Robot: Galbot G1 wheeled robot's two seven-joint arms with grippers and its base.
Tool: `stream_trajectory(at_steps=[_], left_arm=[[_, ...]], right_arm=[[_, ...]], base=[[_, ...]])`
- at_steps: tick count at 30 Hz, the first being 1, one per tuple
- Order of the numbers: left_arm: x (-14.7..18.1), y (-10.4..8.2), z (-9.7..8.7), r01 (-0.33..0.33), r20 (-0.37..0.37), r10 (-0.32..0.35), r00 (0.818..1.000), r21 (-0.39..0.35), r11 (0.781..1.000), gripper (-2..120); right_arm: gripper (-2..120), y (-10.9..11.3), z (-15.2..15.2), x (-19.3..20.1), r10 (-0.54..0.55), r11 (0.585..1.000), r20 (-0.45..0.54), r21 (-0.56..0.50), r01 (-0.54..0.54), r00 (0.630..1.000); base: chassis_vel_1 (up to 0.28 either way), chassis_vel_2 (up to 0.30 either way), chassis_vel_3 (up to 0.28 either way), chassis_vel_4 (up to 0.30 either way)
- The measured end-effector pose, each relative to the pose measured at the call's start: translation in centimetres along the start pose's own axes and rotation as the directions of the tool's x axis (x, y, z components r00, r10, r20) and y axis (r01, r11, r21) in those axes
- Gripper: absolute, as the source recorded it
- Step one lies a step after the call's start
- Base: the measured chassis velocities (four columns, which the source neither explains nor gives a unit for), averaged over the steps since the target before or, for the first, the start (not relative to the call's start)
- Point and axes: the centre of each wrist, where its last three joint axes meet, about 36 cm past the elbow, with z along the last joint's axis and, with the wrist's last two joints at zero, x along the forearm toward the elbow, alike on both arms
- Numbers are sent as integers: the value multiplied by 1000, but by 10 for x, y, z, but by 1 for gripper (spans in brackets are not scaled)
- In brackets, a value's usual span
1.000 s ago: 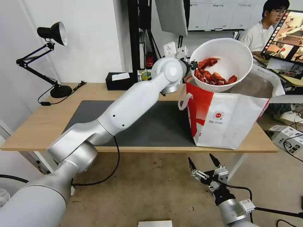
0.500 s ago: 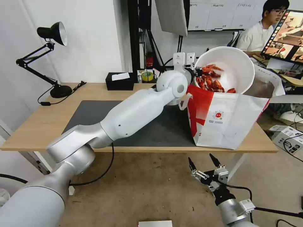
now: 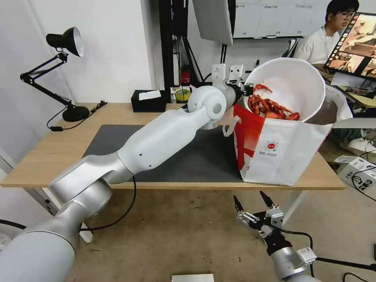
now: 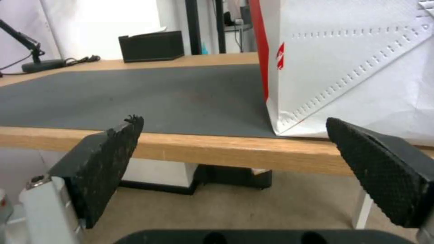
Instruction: Pick up the trash from the table and place it into the takeout bag.
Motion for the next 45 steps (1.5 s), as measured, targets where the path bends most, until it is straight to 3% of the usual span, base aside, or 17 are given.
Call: stream_trajectory(at_steps=[6, 8, 10, 12, 14, 19, 22, 34, 40, 45], left_arm=[[3, -4, 1, -25, -43, 25, 999, 7, 1000, 38], [3, -4, 1, -25, -44, 25, 999, 7, 1000, 38], [5, -1, 1, -28, -61, 29, 998, 16, 999, 54], [6, -1, 1, -29, -62, 30, 998, 19, 999, 57], [7, 1, 1, -30, -65, 31, 997, 25, 999, 69], [10, 4, 1, -25, -63, 27, 998, 26, 999, 81], [14, 8, 2, -27, -42, 29, 999, 34, 999, 96], [37, 25, 2, -26, -5, 26, 1000, 19, 999, 100], [66, 54, 4, 15, 24, -16, 1000, 18, 1000, 100], [100, 80, 21, 46, 32, -47, 998, 18, 999, 100]], right_arm=[[100, 0, 0, 0, 0, 1000, 0, 0, 0, 1000], [100, 0, 0, 0, 0, 1000, 0, 0, 0, 1000], [100, 0, 0, 0, 0, 1000, 0, 0, 0, 1000], [100, 0, 0, 0, 0, 1000, 0, 0, 0, 1000], [100, 0, 0, 0, 0, 1000, 0, 0, 0, 1000], [100, 0, 0, 0, 0, 1000, 0, 0, 0, 1000], [100, 0, 0, 0, 0, 1000, 0, 0, 0, 1000], [100, 0, 0, 0, 0, 1000, 0, 0, 0, 1000], [100, 0, 0, 0, 0, 1000, 0, 0, 0, 1000], [100, 0, 0, 0, 0, 1000, 0, 0, 0, 1000]], base=[[0, 0, 0, 0], [0, 0, 0, 0], [0, 0, 0, 0], [0, 0, 0, 0], [0, 0, 0, 0], [0, 0, 0, 0], [0, 0, 0, 0], [0, 0, 0, 0], [0, 0, 0, 0], [0, 0, 0, 0]])
